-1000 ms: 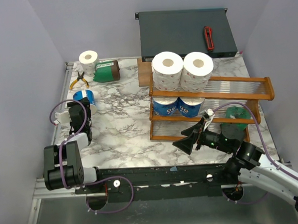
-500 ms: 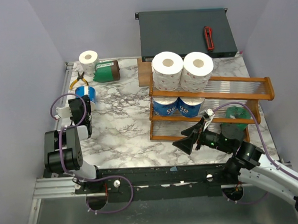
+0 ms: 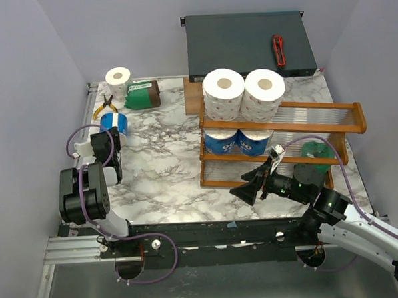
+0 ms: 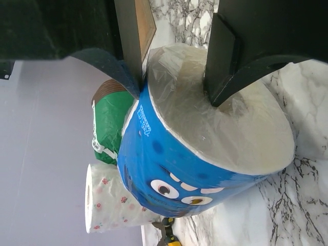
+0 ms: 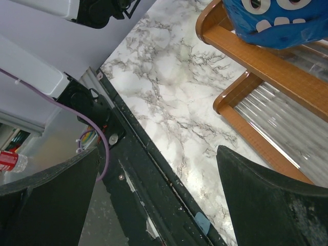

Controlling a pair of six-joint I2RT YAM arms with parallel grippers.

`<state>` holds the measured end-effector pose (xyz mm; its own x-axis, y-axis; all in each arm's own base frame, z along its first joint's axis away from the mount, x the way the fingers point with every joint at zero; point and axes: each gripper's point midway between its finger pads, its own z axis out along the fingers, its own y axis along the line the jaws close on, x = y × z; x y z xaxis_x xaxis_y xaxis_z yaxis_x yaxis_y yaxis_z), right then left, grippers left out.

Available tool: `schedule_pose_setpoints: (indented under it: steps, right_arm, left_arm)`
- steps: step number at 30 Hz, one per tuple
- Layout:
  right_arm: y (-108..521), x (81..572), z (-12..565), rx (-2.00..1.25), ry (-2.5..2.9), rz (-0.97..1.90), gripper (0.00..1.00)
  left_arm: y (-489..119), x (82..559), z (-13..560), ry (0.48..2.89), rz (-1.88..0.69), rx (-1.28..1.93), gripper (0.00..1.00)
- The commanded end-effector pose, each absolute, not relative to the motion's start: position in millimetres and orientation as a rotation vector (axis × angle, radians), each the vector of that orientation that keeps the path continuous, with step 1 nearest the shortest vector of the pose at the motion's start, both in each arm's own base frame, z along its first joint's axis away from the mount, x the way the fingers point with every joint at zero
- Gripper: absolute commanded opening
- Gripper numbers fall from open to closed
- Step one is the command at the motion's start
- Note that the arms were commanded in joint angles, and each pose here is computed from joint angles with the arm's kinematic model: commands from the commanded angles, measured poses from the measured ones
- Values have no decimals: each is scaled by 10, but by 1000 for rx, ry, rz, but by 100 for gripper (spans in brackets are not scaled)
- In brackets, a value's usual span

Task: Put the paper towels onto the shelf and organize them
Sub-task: Pick up the paper towel from the corner of the board.

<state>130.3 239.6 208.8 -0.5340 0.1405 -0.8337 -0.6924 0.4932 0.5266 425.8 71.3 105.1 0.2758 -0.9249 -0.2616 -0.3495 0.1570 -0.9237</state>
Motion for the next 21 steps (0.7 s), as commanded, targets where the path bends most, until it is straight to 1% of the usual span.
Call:
schedule_pose_setpoints:
  steps: [1,6,10,16,21]
  right_arm:
    - [2386,1313,2054,-441,1851,1153,99]
    - [2393,1304,2087,-450,1837,1162,99]
    - [2401,1283,2134,-466,1817,1174,99]
    - [2431,1246,2229,-493,1776,1206,99]
    - [2454,1226,2349,-510,1755,1224,99]
  left_arm:
    - [713,4196,1353,1216,-694,-1339,13]
    - [638,4006,1598,1204,-733,-1312,7]
    - [503,3797,1803,1321,-703,-1264,0]
    - [135,3354,2160,1535,-690,-1073,0]
    - [-197,2940,2498,1676,-688,-802,0]
